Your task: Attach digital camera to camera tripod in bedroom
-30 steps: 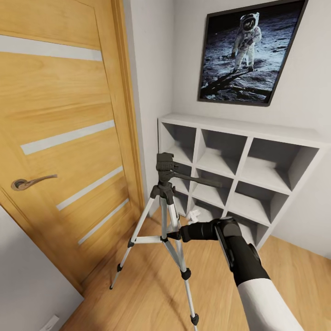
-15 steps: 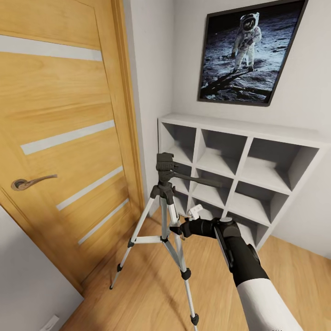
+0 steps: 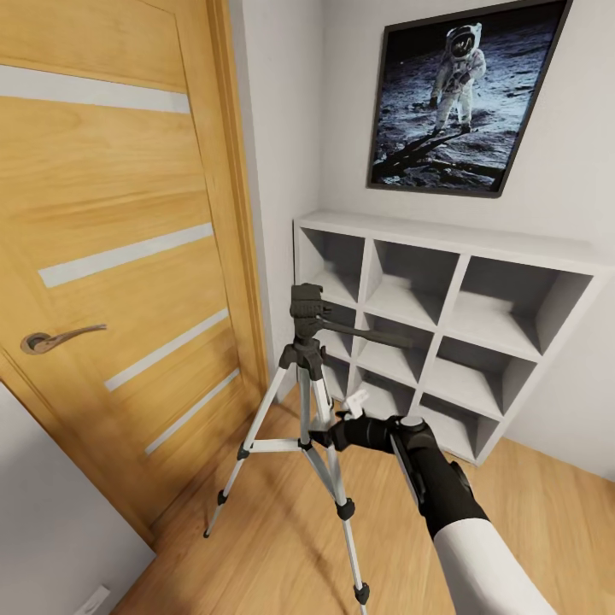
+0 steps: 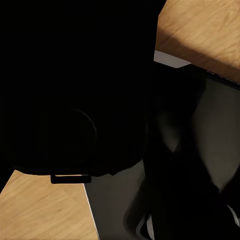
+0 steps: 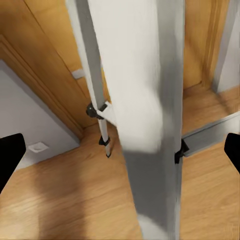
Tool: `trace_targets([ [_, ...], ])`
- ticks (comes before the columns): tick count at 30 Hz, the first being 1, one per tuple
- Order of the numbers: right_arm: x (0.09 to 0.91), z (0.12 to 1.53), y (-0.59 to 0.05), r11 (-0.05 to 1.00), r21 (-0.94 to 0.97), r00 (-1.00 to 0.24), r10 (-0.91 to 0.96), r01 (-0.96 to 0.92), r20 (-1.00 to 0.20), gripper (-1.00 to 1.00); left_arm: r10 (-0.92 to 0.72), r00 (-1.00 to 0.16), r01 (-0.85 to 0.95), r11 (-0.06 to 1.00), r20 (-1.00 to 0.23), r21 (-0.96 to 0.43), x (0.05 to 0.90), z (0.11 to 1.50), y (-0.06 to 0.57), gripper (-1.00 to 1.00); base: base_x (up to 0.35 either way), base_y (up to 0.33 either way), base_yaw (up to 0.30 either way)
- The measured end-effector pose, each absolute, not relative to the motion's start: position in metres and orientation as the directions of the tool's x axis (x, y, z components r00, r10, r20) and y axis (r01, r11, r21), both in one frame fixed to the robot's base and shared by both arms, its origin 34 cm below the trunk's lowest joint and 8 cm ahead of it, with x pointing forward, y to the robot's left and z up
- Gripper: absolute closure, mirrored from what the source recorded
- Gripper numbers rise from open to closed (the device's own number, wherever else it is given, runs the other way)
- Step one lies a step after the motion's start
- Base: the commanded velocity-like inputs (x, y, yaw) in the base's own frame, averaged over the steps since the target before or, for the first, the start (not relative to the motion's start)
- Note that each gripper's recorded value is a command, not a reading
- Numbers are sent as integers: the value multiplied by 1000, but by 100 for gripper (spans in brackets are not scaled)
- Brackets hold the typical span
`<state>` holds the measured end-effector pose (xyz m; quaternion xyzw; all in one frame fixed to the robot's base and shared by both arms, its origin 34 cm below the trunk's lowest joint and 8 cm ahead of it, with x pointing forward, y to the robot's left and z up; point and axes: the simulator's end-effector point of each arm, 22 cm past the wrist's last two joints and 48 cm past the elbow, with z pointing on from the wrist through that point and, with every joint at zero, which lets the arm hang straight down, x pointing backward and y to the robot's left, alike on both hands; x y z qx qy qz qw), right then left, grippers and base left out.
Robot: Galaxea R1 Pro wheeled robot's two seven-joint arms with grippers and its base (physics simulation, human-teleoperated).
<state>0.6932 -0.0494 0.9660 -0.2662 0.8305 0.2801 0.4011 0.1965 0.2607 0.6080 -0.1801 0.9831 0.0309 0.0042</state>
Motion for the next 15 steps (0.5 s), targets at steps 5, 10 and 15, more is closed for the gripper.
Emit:
trace_targets([
  [5,706,971,-58,734,207,-502,-206,-647,-840,-100,-354,-935,-354,933,-19,59,196,608,261,100,0,0,0],
  [10,714,971,-65,762,174,-485,-203,-624,-851,-100,-354,-935,-354,933,-20,59,197,608,261,100,0,0,0],
  [15,717,973,-66,768,167,-480,-201,-618,-854,-100,-354,-935,-354,933,-20,59,197,608,261,100,0,0,0],
])
